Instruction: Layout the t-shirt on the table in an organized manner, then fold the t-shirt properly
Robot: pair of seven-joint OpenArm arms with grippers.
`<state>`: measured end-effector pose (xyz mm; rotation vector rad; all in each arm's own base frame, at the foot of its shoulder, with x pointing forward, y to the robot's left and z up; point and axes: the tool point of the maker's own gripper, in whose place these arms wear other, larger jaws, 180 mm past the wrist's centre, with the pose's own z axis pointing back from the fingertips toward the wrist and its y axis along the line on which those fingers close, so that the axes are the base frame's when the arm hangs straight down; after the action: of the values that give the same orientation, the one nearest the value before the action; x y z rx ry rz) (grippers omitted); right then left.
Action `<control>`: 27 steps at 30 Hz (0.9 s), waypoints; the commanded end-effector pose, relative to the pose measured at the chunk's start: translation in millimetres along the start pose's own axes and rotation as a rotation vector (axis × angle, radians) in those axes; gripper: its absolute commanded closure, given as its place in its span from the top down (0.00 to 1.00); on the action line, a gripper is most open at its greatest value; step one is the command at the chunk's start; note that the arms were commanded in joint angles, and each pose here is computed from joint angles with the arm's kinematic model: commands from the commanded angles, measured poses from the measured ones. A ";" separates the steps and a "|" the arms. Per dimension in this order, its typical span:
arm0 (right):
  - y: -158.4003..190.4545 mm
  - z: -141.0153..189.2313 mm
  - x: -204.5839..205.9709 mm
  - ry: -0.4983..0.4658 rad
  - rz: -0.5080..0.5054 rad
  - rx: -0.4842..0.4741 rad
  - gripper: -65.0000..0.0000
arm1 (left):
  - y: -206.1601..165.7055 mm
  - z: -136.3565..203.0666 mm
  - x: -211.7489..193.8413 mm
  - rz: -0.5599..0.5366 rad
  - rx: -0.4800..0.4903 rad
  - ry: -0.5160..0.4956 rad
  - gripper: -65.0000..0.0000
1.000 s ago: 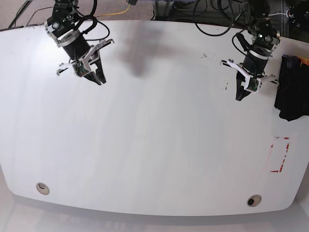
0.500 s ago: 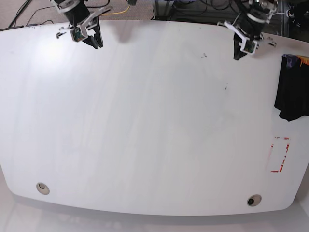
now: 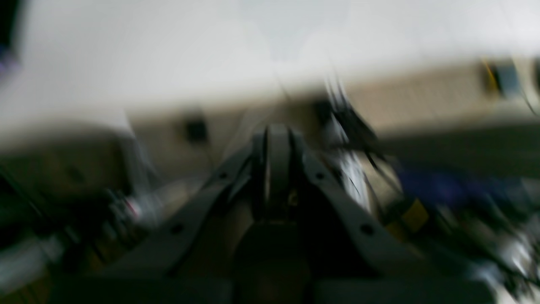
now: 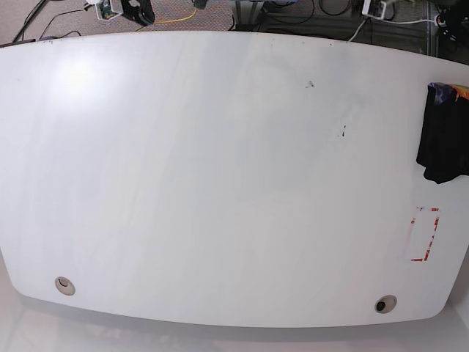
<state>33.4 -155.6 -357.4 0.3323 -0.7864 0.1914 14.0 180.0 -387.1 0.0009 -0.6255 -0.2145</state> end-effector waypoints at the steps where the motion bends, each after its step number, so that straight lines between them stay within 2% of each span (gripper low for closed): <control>1: 5.7 12.1 -6.3 0.014 -0.023 0.015 0.09 | -2.9 11.9 -10.2 0.018 0.001 0.019 0.00; 4: 6.2 18.5 -20.4 0.055 -0.045 0.011 0.09 | -6.1 16.7 -25.5 0.029 -0.002 0.064 0.00; 8: 1.4 26.6 -62.3 0.159 -0.115 -0.009 0.09 | -12.5 20.2 -58.4 0.071 -0.017 0.146 0.00; 12: -7.4 20.1 -95.2 0.218 -0.175 -0.028 0.09 | -18.0 14.3 -85.7 0.110 -0.034 0.203 0.00; 17: -8.0 5.8 -137.8 0.313 -0.203 0.011 0.09 | -11.9 -10.6 -110.7 0.133 -0.050 0.242 0.00; 22: -15.8 -12.0 -156.2 0.337 -0.238 0.009 0.09 | -5.1 -38.4 -132.6 0.158 -0.062 0.283 0.00; 27: -25.4 -30.6 -165.4 0.341 -0.270 -0.003 0.09 | -3.4 -70.6 -154.8 0.109 -0.092 0.359 0.00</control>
<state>-48.0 -173.1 -495.8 0.3827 -0.4167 0.0073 -61.2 201.2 -525.2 -0.0797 -0.2948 -0.1241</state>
